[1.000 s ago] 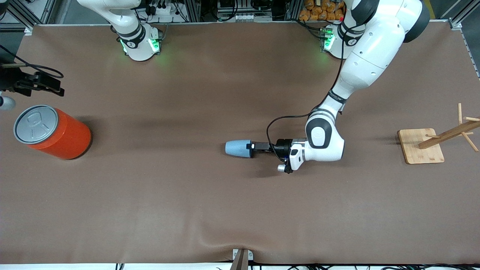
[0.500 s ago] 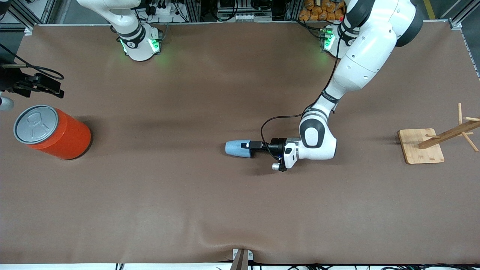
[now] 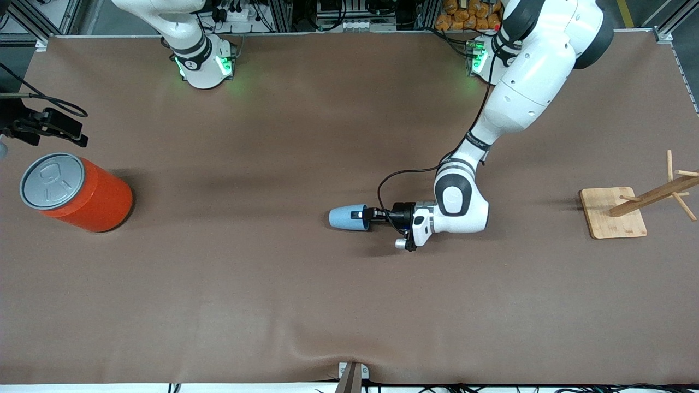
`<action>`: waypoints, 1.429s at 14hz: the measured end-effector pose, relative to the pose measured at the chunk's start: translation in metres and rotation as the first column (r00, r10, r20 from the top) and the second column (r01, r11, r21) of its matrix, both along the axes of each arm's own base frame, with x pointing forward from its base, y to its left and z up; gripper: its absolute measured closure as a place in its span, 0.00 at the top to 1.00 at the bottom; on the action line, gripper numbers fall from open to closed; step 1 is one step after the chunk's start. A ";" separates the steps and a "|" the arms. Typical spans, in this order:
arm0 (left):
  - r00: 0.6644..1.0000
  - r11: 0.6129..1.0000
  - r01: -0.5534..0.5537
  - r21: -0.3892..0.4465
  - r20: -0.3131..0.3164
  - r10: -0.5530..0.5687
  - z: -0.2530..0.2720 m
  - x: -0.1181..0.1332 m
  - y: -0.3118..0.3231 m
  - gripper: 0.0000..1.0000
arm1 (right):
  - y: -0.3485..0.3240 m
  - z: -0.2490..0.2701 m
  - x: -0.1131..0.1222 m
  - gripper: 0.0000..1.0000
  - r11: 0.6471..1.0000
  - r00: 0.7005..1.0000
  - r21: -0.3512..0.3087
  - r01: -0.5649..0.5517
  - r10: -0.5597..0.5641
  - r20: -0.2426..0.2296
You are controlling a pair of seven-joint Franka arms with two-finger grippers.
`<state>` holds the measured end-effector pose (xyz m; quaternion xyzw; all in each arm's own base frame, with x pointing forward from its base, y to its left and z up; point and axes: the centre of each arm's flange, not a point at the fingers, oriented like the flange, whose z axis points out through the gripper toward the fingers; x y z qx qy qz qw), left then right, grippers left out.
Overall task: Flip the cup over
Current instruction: 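Grasp the blue cup's rim with the left gripper and carry it, then stand the blue cup upright with the left gripper and release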
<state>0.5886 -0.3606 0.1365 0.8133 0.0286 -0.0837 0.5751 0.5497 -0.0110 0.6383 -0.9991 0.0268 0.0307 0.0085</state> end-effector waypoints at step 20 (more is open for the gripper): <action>0.980 0.449 0.036 0.893 0.057 -0.191 0.201 0.083 0.254 0.05 | -0.009 0.002 -0.004 1.00 1.000 1.000 0.014 0.019 -0.019 -0.001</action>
